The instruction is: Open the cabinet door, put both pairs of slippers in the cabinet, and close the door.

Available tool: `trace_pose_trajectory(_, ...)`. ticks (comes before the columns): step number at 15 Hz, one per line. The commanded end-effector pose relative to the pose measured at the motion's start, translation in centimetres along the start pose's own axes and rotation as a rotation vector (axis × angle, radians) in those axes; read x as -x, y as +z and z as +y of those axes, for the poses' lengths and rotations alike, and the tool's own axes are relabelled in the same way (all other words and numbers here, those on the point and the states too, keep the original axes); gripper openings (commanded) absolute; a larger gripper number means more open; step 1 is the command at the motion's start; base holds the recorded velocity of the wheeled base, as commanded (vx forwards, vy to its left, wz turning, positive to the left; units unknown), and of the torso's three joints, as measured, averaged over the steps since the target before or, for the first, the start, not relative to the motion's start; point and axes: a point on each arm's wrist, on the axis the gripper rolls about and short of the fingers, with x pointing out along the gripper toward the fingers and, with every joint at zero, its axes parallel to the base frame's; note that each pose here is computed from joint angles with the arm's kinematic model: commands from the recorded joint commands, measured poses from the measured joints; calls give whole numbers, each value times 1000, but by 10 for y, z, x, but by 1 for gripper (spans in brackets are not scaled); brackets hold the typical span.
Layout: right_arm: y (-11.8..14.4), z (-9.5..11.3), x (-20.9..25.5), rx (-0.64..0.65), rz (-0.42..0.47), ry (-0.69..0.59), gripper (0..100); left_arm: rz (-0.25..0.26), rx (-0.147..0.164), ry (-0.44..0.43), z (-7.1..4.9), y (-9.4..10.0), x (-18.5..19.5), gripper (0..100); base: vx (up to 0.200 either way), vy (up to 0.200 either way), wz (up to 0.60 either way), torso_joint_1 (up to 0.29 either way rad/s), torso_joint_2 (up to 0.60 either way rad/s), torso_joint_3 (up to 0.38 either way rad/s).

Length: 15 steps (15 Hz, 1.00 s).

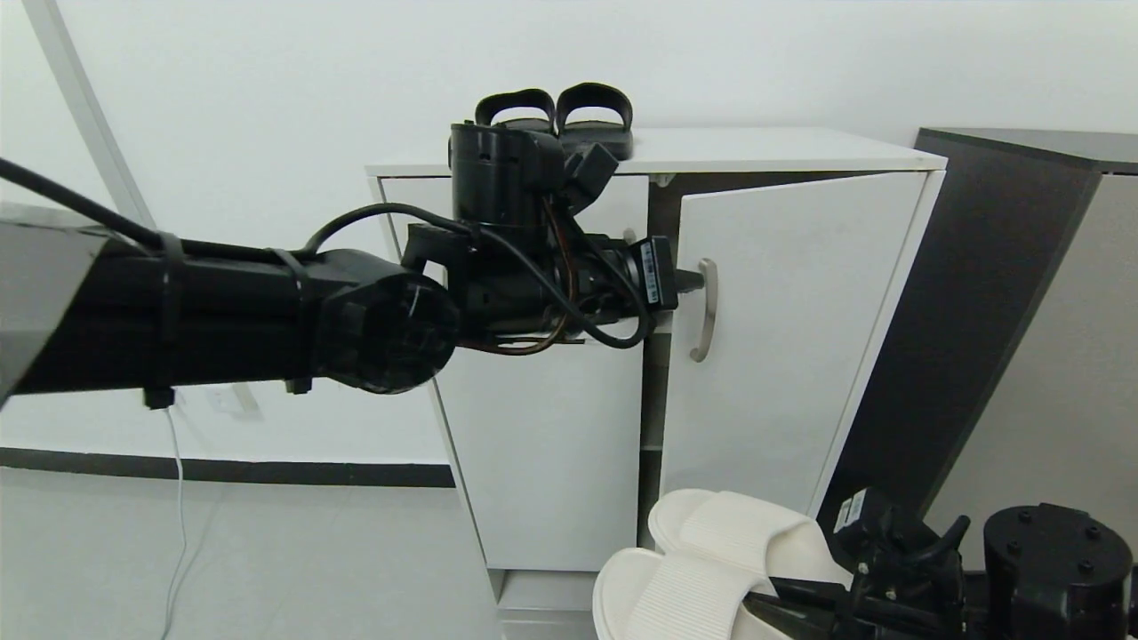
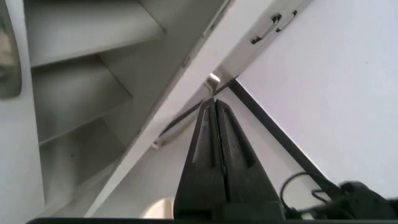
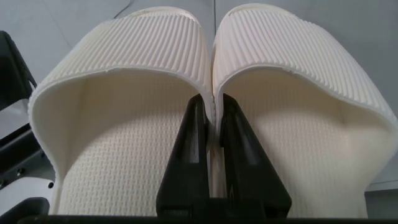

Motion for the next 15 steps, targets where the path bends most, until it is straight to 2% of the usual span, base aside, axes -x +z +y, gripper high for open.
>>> trace_pose_trajectory(1,-2,4,0,5,11,18,0,-19,-8,-6,-12,5,23,0,0,0,0,0,0,0)
trace_pose_trajectory(2,-2,5,0,6,11,22,0,-29,-10,-2,-9,4,26,0,0,0,0,0,0,0)
trace_pose_trajectory(3,-2,5,0,7,9,22,0,-56,-8,12,0,7,28,0,0,0,0,0,0,0)
trace_pose_trajectory(7,-7,8,1,41,32,35,0,-64,22,66,35,9,12,0,0,0,0,0,0,0)
trace_pose_trajectory(11,-12,13,-1,45,59,59,0,-79,16,61,47,12,-14,0,0,0,0,0,0,0)
trace_pose_trajectory(15,-13,14,-2,47,66,63,0,-83,9,41,53,10,-37,0,0,0,0,0,0,0)
